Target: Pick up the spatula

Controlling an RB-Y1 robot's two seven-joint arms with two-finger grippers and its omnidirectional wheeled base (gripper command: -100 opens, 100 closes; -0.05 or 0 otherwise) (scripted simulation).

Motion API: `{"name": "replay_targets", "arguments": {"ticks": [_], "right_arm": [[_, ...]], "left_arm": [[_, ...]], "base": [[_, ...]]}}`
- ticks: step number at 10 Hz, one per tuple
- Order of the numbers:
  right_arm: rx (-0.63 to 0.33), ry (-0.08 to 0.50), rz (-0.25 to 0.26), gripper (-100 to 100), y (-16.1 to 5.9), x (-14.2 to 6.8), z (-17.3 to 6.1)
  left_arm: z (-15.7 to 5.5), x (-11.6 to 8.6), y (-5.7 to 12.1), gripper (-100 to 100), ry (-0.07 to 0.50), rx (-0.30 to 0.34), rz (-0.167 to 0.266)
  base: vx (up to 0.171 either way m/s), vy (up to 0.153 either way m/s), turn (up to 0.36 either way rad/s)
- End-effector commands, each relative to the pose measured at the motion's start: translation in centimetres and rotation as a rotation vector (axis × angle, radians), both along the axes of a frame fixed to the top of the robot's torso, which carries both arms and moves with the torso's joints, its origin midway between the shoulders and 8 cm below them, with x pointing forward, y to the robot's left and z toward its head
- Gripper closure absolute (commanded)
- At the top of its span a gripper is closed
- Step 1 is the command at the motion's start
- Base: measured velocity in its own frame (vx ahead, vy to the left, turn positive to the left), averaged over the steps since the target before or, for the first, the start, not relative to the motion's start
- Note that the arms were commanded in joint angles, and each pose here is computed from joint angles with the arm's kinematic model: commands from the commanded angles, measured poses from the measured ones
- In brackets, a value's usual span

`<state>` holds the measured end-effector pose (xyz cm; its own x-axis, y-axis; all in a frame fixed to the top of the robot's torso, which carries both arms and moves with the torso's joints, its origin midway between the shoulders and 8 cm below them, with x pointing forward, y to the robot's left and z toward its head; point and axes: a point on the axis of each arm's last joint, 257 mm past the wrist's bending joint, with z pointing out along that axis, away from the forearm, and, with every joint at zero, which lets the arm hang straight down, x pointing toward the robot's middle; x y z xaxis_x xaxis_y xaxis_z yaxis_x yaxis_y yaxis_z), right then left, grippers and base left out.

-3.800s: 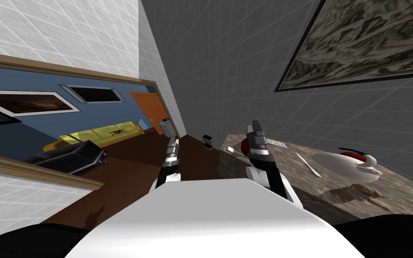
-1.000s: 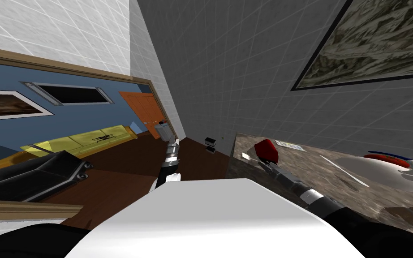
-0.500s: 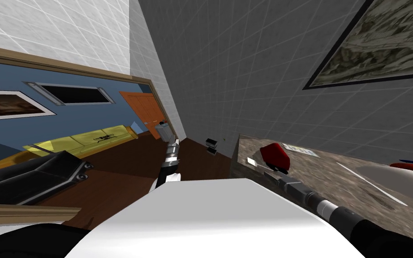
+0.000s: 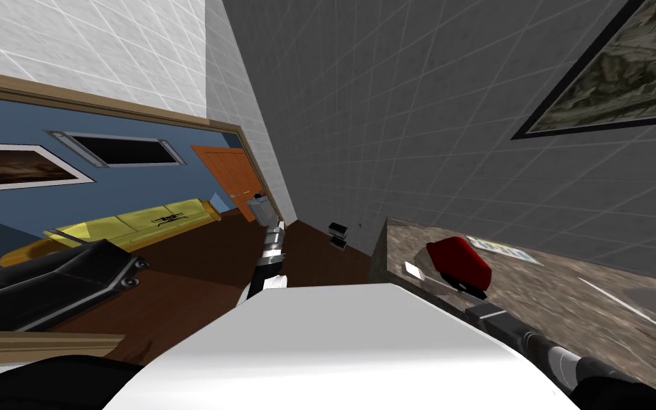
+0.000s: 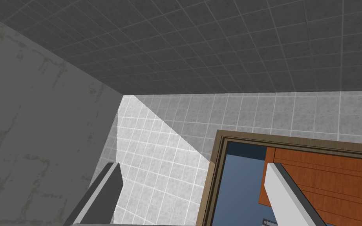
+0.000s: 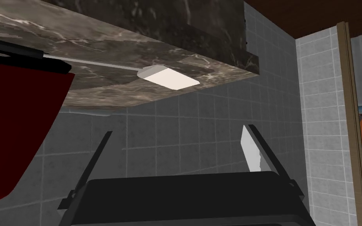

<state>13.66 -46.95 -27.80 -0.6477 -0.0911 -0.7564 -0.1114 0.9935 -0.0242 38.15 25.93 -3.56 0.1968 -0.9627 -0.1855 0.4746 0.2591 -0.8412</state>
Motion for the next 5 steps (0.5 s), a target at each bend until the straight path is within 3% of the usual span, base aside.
{"name": "replay_targets", "arguments": {"ticks": [1, 2, 3, 4, 5], "right_arm": [[-0.08, 0.093, 0.042, -100, -1.4, -2.5, -1.4], [-0.082, 0.112, 0.056, -100, -1.3, -2.9, -1.6], [-0.131, 0.175, 0.094, -100, -2.2, -4.6, -2.3], [-0.13, 0.184, 0.092, -100, -2.2, -5.0, -2.4], [-0.176, 0.243, 0.132, -100, -3.1, -6.5, -3.0]], "left_arm": [[0.0, 0.0, 0.0, 0, 0.0, 0.0, 0.0], [0.0, 0.0, 0.0, 0, 0.0, 0.0, 0.0], [0.0, 0.0, 0.0, 0, 0.0, 0.0, 0.0], [0.0, 0.0, 0.0, 0, 0.0, 0.0, 0.0], [0.0, 0.0, 0.0, 0, 0.0, 0.0, 0.0]], "base": [[0.2, 0.049, 0.073], [0.145, 0.028, 0.029], [0.139, 0.012, 0.041], [0.104, 0.001, 0.031], [0.112, 0.005, 0.055]]}}
